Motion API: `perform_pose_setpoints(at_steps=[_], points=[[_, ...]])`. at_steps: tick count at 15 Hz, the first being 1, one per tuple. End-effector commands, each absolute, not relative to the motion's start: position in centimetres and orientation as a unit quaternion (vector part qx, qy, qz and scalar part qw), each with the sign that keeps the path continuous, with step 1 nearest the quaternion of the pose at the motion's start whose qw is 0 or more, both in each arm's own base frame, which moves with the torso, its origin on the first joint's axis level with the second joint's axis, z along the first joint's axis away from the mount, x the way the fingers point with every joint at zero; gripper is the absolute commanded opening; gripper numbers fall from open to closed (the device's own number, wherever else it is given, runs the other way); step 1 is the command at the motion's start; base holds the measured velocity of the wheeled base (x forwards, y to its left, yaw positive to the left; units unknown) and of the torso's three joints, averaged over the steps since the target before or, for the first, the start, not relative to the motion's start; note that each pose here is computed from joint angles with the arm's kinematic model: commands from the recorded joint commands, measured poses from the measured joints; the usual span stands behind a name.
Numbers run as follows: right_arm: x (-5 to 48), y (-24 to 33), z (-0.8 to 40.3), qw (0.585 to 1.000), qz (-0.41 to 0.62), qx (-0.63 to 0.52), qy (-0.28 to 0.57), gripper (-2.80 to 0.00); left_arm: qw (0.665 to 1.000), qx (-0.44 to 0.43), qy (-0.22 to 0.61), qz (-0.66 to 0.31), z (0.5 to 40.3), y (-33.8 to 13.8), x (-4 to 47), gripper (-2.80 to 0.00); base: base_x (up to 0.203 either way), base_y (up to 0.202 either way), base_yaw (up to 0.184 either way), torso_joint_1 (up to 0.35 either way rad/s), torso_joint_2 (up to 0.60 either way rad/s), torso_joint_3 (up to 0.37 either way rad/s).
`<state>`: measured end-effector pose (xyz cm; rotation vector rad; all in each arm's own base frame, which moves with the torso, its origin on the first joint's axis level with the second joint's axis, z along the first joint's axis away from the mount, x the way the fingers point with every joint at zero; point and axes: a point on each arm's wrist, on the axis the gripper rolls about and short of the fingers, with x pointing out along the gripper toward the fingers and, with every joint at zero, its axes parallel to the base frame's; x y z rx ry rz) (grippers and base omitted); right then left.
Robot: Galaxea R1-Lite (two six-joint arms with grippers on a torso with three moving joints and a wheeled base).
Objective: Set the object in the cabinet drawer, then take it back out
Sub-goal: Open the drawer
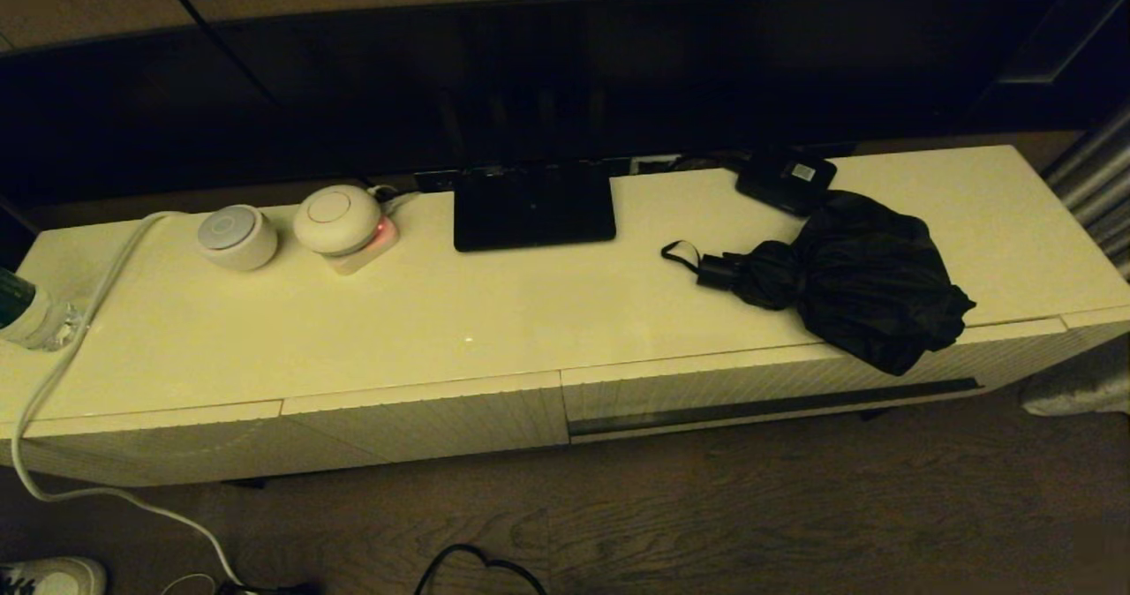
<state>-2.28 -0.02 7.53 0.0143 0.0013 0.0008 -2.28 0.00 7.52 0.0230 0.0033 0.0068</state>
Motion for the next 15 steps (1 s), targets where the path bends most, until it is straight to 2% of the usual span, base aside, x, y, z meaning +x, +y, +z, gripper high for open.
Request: perform_pose_setpoints(at_steps=[1, 8, 11, 15], points=[[-2.3, 0.0, 7.5, 1.0, 0.001, 0.008, 0.002, -2.8, 1.0, 0.012, 0.003, 0.004, 7.4, 0.0, -2.3, -2.8, 0.0, 0.0, 0.0, 0.0, 0.0, 0.0], [-2.3, 0.0, 7.7, 1.0, -0.002, 0.006, -0.002, -2.8, 1.0, 0.012, 0.003, 0.004, 7.4, 0.0, -2.3, -2.8, 0.0, 0.0, 0.0, 0.0, 0.0, 0.0], [-3.4, 0.0, 11.0, 0.999, 0.002, 0.005, -0.04, -2.8, 1.0, 0.012, 0.003, 0.004, 7.4, 0.0, -2.3, -2.8, 0.0, 0.0, 0.0, 0.0, 0.0, 0.0], [-3.6, 0.0, 16.1, 0.999, 0.001, 0.008, -0.041, -2.8, 1.0, 0.012, 0.003, 0.004, 7.4, 0.0, -2.3, -2.8, 0.0, 0.0, 0.0, 0.0, 0.0, 0.0]])
